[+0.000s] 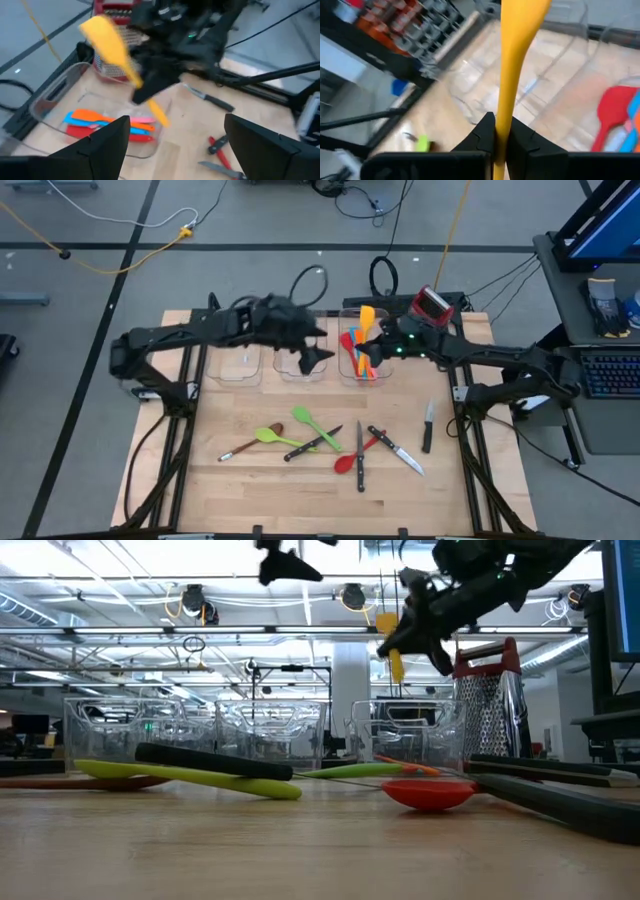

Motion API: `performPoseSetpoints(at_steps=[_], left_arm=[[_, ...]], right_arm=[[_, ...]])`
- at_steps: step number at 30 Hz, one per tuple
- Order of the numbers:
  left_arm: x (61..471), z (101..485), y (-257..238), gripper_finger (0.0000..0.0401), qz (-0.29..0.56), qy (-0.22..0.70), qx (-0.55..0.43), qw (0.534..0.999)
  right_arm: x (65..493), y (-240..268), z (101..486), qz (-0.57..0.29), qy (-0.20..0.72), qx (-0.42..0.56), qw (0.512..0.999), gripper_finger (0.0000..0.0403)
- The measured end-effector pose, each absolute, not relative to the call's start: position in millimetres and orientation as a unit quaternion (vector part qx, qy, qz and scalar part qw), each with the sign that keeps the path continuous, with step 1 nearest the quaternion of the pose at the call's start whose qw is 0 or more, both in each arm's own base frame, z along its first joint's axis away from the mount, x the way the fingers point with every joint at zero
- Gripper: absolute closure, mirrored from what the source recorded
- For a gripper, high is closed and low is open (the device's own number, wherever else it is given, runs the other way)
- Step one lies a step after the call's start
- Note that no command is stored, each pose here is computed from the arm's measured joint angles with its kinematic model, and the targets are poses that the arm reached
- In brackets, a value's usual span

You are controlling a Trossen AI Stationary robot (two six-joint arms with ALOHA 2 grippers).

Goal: Pick & Place Kitchen Items
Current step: Put the yellow spatula into the right transparent bin

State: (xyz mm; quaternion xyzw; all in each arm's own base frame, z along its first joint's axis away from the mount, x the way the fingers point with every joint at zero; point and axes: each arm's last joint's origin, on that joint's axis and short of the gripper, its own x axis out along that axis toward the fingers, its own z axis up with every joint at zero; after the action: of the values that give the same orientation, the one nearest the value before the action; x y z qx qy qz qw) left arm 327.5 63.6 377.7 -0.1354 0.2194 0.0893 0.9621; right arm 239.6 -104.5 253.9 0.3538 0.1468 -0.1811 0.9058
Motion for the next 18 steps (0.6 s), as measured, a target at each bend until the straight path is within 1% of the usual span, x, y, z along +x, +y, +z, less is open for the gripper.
performPoseSetpoints(at_steps=[3,5,6,9,11,13,15,17,18], left_arm=[[309,366,48,0.0082,0.087,0.188,-0.150,0.967],[294,355,38,0.0086,0.091,0.195,-0.155,0.964],[288,356,35,0.0088,0.093,0.175,-0.153,0.968],[264,349,30,0.0091,0.120,0.172,-0.147,0.967],[251,353,30,0.0090,0.131,0.141,-0.142,0.971],[240,345,30,0.0085,0.141,0.147,-0.139,0.969],[230,349,29,0.0081,0.136,0.122,-0.135,0.974],[223,342,28,0.0076,0.138,0.133,-0.129,0.973],[217,346,28,0.0074,0.138,0.119,-0.128,0.975]], right_arm=[[245,-111,244,-0.212,0.174,0.337,0.900,0.0393],[247,-115,239,-0.228,0.188,0.332,0.896,0.0393],[248,-119,237,-0.235,0.193,0.334,0.892,0.0393],[248,-125,225,-0.262,0.222,0.343,0.874,0.0393],[251,-130,220,-0.271,0.231,0.348,0.867,0.0393],[252,-134,210,-0.281,0.246,0.358,0.856,0.0393],[255,-138,202,-0.289,0.250,0.370,0.847,0.0393],[257,-139,192,-0.296,0.268,0.379,0.835,0.0393],[258,-141,188,-0.300,0.270,0.383,0.831,0.0393]])
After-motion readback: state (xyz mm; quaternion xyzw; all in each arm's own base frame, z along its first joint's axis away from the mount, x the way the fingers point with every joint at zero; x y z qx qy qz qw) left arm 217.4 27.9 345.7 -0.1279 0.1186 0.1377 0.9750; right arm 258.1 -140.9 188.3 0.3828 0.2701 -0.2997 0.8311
